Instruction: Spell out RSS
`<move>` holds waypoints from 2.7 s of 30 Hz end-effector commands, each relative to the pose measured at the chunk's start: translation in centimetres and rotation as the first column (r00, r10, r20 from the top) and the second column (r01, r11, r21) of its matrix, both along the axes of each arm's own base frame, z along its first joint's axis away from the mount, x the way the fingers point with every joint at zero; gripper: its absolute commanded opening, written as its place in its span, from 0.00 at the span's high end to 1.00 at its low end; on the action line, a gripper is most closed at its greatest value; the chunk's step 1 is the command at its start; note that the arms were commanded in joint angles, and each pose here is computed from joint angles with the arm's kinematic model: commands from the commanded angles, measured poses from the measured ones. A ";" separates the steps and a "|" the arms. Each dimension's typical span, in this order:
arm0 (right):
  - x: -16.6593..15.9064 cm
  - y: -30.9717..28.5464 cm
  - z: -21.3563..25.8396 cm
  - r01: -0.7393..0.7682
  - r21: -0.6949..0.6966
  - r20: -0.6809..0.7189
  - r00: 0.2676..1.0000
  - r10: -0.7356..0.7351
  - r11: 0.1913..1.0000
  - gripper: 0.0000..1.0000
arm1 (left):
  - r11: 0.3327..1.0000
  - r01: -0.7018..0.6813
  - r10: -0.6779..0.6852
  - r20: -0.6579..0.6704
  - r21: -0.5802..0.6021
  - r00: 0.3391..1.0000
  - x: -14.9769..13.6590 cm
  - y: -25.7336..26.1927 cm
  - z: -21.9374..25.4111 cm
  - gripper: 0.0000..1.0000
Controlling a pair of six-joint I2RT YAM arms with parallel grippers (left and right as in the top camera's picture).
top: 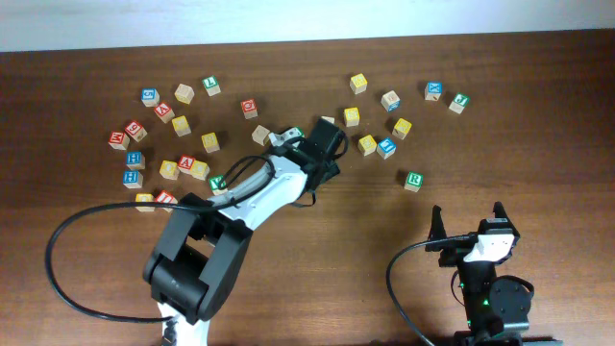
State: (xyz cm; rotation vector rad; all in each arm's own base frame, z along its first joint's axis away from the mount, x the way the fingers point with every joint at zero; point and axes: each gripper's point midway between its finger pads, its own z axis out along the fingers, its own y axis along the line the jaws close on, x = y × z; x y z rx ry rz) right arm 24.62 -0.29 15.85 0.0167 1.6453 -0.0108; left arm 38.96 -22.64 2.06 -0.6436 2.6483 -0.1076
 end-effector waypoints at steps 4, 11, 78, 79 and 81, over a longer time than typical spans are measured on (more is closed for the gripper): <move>0.0 0.2 -0.3 -0.011 0.011 -0.005 1.000 0.011 1.000 0.02 | 0.998 -0.024 0.021 0.051 0.062 0.998 0.7 0.5 0.2 0.01; 0.0 0.2 -0.3 -0.011 0.011 -0.005 1.000 0.011 1.000 0.02 | 0.998 -0.031 0.026 0.079 0.060 0.997 1.2 0.4 0.5 0.13; 0.0 0.2 -0.3 -0.011 0.011 -0.005 1.000 0.011 1.000 0.02 | 0.975 0.116 -0.117 -0.006 0.190 0.993 -0.1 1.0 -1.8 0.72; 0.0 0.2 -0.3 -0.011 0.011 -0.005 1.000 0.011 1.000 0.02 | 0.975 0.115 -0.117 -0.005 0.189 0.993 -0.1 1.0 -1.6 0.72; 0.0 0.2 -0.3 -0.011 0.011 -0.005 1.000 0.011 1.000 0.02 | 0.975 0.116 -0.117 -0.007 0.190 0.993 -0.3 1.2 -0.8 0.70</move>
